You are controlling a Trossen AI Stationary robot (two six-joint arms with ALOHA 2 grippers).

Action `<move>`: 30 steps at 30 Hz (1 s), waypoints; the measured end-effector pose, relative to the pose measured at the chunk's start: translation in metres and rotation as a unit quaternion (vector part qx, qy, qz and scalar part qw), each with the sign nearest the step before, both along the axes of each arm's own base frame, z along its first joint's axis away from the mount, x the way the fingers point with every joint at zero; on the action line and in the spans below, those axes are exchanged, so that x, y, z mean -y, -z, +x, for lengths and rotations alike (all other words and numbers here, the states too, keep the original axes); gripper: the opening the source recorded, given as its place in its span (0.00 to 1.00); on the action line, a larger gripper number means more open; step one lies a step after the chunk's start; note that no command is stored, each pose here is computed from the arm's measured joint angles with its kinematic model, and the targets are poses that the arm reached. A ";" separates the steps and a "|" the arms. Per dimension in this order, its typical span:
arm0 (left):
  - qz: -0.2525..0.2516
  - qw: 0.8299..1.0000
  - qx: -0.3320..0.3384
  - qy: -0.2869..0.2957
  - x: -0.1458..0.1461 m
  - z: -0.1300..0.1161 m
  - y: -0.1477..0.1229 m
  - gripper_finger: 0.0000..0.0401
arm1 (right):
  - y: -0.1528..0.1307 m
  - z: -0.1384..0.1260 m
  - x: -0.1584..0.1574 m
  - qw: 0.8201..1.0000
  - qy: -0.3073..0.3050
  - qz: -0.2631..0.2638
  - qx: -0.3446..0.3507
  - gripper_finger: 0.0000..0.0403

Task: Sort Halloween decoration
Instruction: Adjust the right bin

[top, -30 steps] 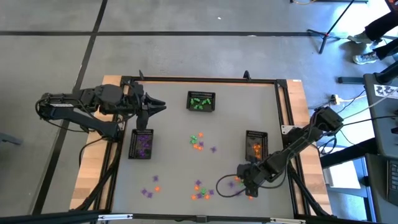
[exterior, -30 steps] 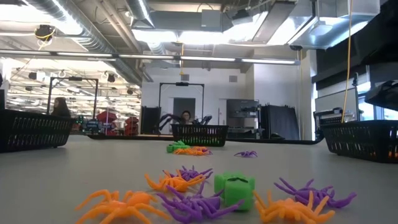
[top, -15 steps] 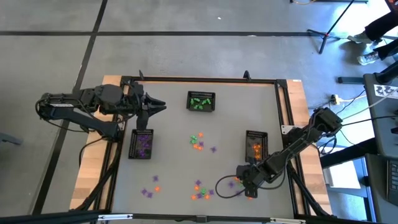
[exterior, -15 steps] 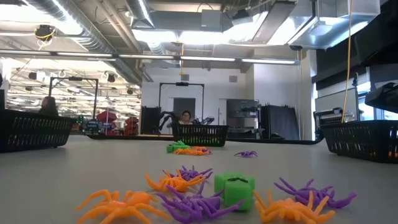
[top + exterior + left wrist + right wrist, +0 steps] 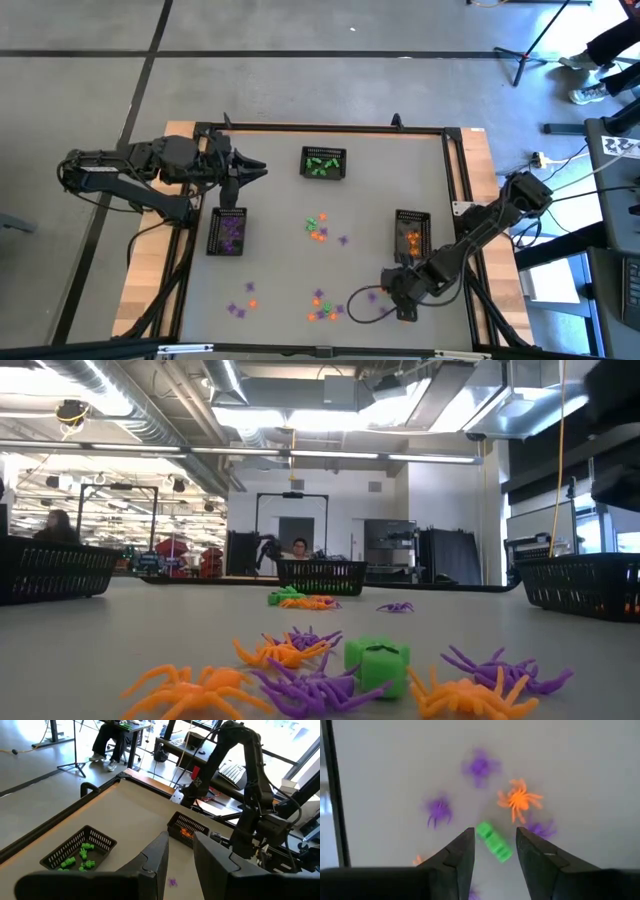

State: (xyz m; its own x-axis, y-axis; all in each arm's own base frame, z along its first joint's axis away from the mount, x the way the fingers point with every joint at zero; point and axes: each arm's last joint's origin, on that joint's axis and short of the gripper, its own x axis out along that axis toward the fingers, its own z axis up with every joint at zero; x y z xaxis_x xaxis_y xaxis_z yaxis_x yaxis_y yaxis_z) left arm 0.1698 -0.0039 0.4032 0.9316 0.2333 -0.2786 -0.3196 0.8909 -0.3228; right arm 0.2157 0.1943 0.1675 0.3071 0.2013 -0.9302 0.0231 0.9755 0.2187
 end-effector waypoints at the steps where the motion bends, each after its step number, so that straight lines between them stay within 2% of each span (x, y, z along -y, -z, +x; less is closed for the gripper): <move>1: 0.000 1.000 0.000 0.000 0.000 0.000 0.000 0.21 | 0.000 -0.002 -0.002 1.000 -0.009 -0.002 0.002 0.35; 4: 0.000 1.000 0.000 0.000 0.000 0.000 0.000 0.21 | 0.004 -0.006 -0.003 1.000 -0.028 -0.015 0.004 0.35; 9: 0.000 1.000 0.000 0.000 0.000 0.000 0.000 0.21 | 0.014 -0.008 0.005 0.999 -0.023 -0.027 -0.004 0.35; 21: 0.000 1.000 0.000 0.000 0.000 0.000 0.000 0.21 | 0.027 -0.010 0.012 1.000 -0.029 -0.003 -0.007 0.35; 30: 0.002 1.000 0.000 -0.008 0.000 0.000 0.000 0.21 | 0.026 -0.007 0.009 1.000 -0.023 0.013 0.011 0.24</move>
State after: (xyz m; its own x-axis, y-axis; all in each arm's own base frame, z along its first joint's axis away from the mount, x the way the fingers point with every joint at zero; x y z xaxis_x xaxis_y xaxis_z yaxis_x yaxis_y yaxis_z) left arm 0.1697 -0.0034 0.4032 0.9277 0.2499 -0.2774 -0.3343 0.8869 -0.3189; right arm 0.2085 0.1855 0.1419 0.3172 0.2403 -0.9174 -0.0276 0.9693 0.2444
